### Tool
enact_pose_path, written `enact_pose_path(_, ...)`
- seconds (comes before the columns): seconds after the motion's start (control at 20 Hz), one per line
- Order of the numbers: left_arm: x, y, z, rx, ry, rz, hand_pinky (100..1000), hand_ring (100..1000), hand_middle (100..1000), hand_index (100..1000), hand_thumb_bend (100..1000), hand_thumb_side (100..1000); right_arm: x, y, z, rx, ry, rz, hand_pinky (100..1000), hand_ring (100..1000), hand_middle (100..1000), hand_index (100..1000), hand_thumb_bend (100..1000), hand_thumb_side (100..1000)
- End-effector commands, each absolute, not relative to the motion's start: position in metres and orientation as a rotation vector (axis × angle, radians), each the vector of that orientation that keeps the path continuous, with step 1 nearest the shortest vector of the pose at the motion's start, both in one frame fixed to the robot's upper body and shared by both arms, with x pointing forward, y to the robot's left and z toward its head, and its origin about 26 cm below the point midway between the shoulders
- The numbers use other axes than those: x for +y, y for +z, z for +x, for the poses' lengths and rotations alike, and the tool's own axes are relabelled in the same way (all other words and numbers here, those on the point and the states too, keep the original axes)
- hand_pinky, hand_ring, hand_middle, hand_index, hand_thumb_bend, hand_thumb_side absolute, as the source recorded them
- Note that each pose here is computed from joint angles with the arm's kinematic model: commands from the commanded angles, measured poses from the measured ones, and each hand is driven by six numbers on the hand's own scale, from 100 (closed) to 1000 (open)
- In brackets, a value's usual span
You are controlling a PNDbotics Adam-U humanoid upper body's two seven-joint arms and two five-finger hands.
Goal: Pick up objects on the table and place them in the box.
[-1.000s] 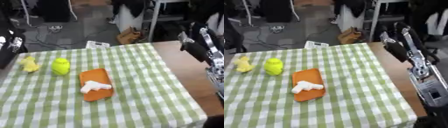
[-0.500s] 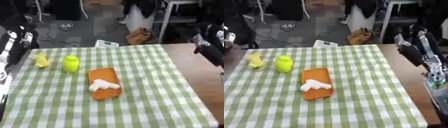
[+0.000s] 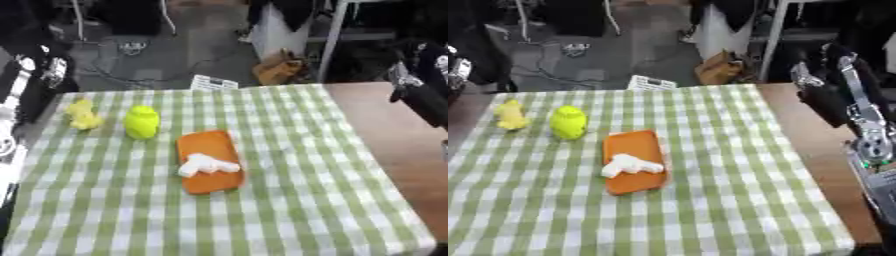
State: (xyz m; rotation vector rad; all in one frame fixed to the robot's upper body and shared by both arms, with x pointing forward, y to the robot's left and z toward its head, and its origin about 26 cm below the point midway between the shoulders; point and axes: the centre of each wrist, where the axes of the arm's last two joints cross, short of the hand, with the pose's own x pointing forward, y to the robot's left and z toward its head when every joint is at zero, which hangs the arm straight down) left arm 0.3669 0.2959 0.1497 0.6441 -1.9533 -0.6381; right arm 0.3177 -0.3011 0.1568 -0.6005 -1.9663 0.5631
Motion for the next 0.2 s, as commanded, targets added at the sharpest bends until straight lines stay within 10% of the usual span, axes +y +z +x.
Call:
enact_pose_path(0.05, 0.2968, 0.1598, 0.3666, -1.977, -0.648, 0.664, 599, 690, 791, 856, 102, 973, -0.3062, 0.1664, 0.3182, -1.985, 0.566, -0.63, 352, 558, 580, 822, 207, 656)
enact_pose_path(0.2, 0.2968, 0.1591, 0.3664, -1.975, -0.648, 0.665, 599, 691, 791, 856, 101, 973, -0.3058, 0.1665, 0.3183, -1.987, 0.566, -0.629, 352, 558, 580, 822, 207, 656)
